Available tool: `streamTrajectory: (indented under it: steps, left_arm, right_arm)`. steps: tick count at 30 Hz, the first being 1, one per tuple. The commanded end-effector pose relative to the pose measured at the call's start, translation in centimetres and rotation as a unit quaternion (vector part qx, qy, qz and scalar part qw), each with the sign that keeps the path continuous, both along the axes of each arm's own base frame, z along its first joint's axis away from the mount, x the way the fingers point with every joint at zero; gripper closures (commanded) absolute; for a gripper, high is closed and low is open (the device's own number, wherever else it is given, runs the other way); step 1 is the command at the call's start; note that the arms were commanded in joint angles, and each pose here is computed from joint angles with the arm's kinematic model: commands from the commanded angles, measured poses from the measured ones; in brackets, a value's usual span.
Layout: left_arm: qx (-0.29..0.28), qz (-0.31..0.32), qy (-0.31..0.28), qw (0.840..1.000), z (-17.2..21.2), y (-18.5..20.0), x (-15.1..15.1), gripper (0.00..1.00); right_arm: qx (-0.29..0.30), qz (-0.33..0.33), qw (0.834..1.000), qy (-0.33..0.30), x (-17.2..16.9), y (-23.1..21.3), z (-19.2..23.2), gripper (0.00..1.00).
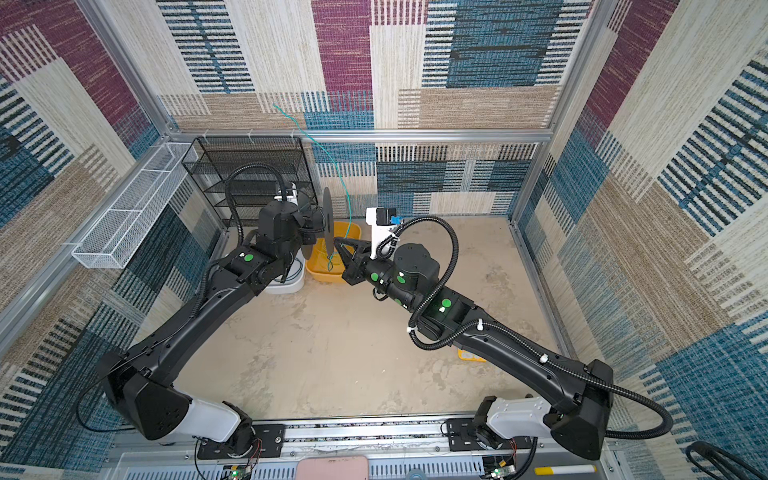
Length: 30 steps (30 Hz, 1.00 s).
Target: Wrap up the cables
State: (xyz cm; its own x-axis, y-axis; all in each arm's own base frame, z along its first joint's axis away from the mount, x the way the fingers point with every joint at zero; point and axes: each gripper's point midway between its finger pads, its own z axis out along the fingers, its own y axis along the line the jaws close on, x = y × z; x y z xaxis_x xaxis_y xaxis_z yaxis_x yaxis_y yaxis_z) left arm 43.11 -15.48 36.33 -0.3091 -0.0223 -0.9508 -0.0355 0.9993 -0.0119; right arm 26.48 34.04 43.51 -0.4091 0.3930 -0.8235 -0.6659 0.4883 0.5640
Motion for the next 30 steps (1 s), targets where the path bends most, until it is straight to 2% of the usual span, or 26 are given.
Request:
streamTrajectory:
  steps: [1, 7, 12, 21, 30]
  left_arm:
    - [-0.013, -0.013, -0.027, 0.999, 1.3, -1.1, 0.7, 1.00]
    - [0.008, -0.066, 0.002, 0.998, -1.2, -3.3, -0.5, 1.00]
    - [0.028, -0.124, 0.021, 0.992, -2.8, -4.9, -2.8, 1.00]
    - [0.103, -0.195, 0.068, 0.973, -6.5, -6.4, -8.6, 1.00]
    - [0.144, -0.232, 0.137, 0.952, -12.4, -6.8, -13.5, 1.00]
  right_arm:
    - [0.040, 0.024, 0.999, -0.016, -1.0, -0.1, 2.8, 1.00]
    - [0.069, -0.012, 0.997, -0.036, 2.6, -3.9, 6.4, 1.00]
    - [0.088, -0.034, 0.995, -0.042, 6.1, -6.6, 8.3, 1.00]
    - [0.105, -0.111, 0.988, -0.036, 14.6, -13.0, 9.3, 1.00]
    - [0.083, -0.150, 0.985, -0.020, 20.9, -15.2, 8.7, 1.00]
